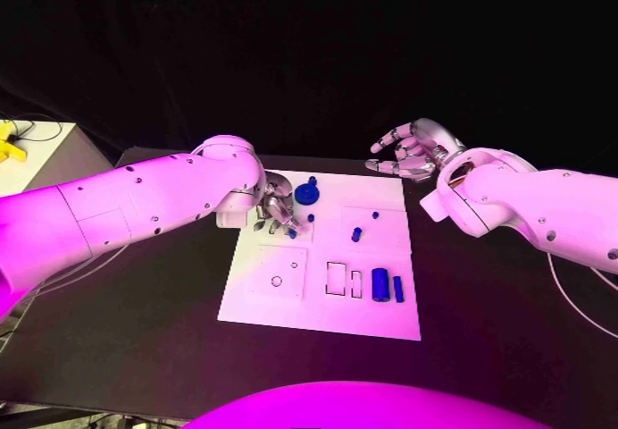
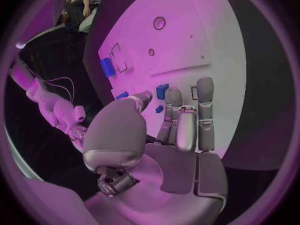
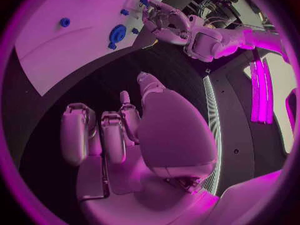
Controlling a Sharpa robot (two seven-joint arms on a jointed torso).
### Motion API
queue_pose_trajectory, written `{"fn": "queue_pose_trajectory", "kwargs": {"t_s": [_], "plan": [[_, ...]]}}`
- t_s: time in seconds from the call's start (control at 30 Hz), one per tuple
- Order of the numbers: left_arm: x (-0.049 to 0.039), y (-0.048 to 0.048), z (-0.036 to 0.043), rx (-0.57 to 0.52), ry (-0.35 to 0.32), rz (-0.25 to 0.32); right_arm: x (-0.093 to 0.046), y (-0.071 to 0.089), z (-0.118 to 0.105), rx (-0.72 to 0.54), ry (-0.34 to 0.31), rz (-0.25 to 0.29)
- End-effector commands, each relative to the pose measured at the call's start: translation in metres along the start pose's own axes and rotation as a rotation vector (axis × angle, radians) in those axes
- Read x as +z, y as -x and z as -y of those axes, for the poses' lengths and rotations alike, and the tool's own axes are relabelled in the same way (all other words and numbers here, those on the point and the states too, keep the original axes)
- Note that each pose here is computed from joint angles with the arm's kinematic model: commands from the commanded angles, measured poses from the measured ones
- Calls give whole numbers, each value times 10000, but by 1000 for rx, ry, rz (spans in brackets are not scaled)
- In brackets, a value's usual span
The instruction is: Assemble the parts on the task board
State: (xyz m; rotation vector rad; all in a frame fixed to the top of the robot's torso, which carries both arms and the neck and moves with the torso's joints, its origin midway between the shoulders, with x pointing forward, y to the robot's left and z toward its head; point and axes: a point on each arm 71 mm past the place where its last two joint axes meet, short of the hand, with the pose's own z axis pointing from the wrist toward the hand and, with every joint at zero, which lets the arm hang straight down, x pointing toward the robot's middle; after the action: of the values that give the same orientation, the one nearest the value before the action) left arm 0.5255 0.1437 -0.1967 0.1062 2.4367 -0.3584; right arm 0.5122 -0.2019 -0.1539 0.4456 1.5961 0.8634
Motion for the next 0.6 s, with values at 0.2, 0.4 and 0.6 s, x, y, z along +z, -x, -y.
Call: {"fn": "queue_pose_trajectory", "kwargs": {"t_s": [0.2,0.4,0.6], "plan": [[12,-19,11,3,-8,-28,1,-21,1,-5,2,-19],[21,-18,1,3,-3,-31,1,-25,0,-4,2,-21],[30,-16,-10,0,-1,-31,0,-27,1,-4,2,-22]]}}
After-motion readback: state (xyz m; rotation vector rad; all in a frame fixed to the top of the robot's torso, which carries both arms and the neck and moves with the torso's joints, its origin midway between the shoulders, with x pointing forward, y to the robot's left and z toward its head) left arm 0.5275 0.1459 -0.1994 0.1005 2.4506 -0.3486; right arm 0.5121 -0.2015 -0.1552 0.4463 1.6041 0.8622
